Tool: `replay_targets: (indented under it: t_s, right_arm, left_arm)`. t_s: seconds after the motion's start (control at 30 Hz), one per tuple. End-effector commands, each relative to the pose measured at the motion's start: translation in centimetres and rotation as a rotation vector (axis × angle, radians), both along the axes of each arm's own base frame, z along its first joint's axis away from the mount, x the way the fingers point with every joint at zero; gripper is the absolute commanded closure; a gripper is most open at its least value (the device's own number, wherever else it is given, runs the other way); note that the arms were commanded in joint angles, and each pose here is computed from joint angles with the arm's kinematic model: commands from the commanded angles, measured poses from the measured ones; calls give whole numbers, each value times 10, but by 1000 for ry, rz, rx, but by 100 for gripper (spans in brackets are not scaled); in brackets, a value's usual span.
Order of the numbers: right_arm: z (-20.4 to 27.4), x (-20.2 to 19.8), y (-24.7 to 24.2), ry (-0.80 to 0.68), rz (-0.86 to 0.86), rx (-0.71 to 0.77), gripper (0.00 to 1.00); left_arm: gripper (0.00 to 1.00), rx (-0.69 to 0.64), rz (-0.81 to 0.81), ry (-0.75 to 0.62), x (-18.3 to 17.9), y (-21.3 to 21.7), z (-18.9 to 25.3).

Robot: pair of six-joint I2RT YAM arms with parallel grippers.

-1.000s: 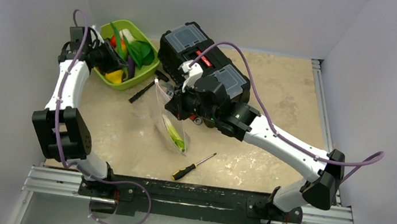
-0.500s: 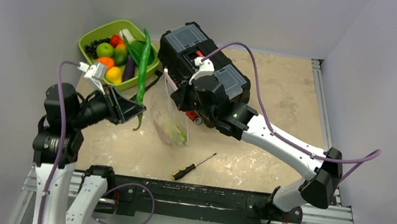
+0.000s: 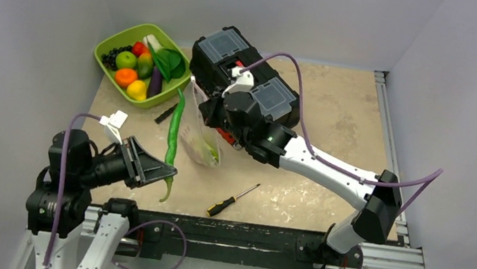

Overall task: Place the food in the zip-top bag and seal the zipper
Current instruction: Place the fake vegetable in the zipper food storage bag.

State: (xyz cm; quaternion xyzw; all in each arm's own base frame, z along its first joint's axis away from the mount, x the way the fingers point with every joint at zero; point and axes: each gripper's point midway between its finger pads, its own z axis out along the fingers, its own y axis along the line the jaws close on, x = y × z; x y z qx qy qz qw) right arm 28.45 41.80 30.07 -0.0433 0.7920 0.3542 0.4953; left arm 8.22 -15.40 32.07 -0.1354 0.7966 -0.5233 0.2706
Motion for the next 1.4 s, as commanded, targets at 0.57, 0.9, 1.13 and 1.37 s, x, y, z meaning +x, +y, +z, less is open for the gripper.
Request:
replay_targets:
  t_s: [0.57,0.9,1.13,1.37]
  right_arm:
    - [69,-43,28,-176,-2,87,100]
    - [86,-65,38,-287,50,56,100]
    - [81,-80,47,-294,138,38,100]
    - [79,-86,51,-282,176,27,100]
  left_arm:
    - [100,-173,-57,303,-47,-14,34]
    - [100,-192,34,448,-36,-11,24]
    - [100,-288,225,490,-1,-2,30]
    - [100,-436,412,508,31,12,25]
